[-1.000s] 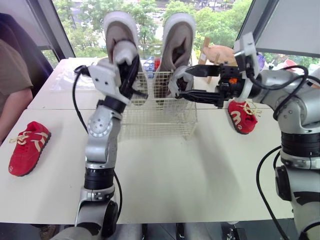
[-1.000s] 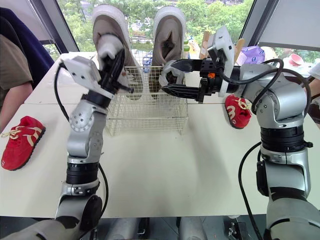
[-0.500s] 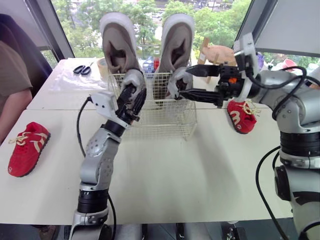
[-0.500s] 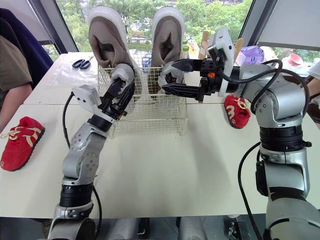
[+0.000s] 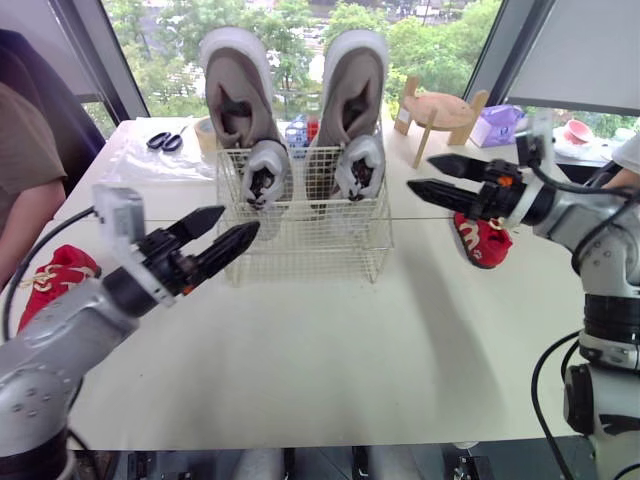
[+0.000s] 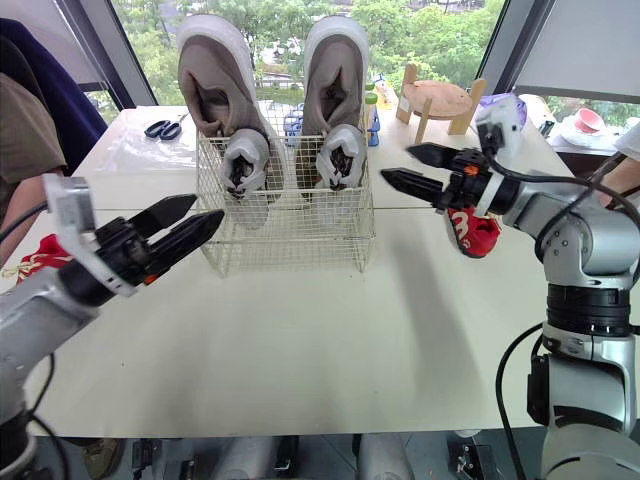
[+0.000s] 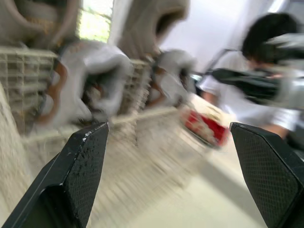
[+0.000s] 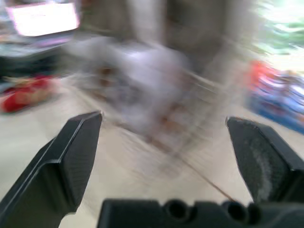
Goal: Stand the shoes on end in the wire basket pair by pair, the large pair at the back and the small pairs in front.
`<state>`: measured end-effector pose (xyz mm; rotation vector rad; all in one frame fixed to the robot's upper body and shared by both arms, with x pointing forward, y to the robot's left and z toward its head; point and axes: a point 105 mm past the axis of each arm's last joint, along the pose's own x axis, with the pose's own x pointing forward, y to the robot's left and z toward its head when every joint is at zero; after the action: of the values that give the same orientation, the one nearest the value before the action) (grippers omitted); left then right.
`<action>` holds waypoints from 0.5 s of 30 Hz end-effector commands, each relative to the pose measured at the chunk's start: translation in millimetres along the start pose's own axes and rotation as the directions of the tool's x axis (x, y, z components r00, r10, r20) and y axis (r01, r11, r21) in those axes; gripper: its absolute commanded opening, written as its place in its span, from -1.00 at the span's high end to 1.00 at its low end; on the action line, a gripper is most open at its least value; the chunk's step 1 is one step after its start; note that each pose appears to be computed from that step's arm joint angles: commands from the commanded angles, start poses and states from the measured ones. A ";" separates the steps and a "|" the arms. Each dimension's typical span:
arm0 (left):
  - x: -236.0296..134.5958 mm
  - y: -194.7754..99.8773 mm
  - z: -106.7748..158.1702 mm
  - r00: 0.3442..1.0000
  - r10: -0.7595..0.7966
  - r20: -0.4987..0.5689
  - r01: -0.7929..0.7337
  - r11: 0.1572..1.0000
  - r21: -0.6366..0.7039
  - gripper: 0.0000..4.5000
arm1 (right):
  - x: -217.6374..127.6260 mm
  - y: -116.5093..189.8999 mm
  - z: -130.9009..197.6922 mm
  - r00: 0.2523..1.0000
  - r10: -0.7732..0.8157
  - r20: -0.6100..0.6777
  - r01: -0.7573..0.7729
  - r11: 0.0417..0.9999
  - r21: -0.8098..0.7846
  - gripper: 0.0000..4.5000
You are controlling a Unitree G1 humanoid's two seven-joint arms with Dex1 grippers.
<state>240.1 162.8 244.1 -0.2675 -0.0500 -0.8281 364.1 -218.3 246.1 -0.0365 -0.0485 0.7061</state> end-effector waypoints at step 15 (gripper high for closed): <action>41.9 -36.5 -42.4 0.989 -0.061 -0.136 0.032 0.979 -0.201 -0.94 | -55.7 -60.4 -71.1 0.803 -0.594 0.042 0.595 0.803 -0.019 -1.00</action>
<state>241.9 103.2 205.0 -0.3871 0.2182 -0.8589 366.2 -294.9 160.8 -0.0293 -0.0370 0.0974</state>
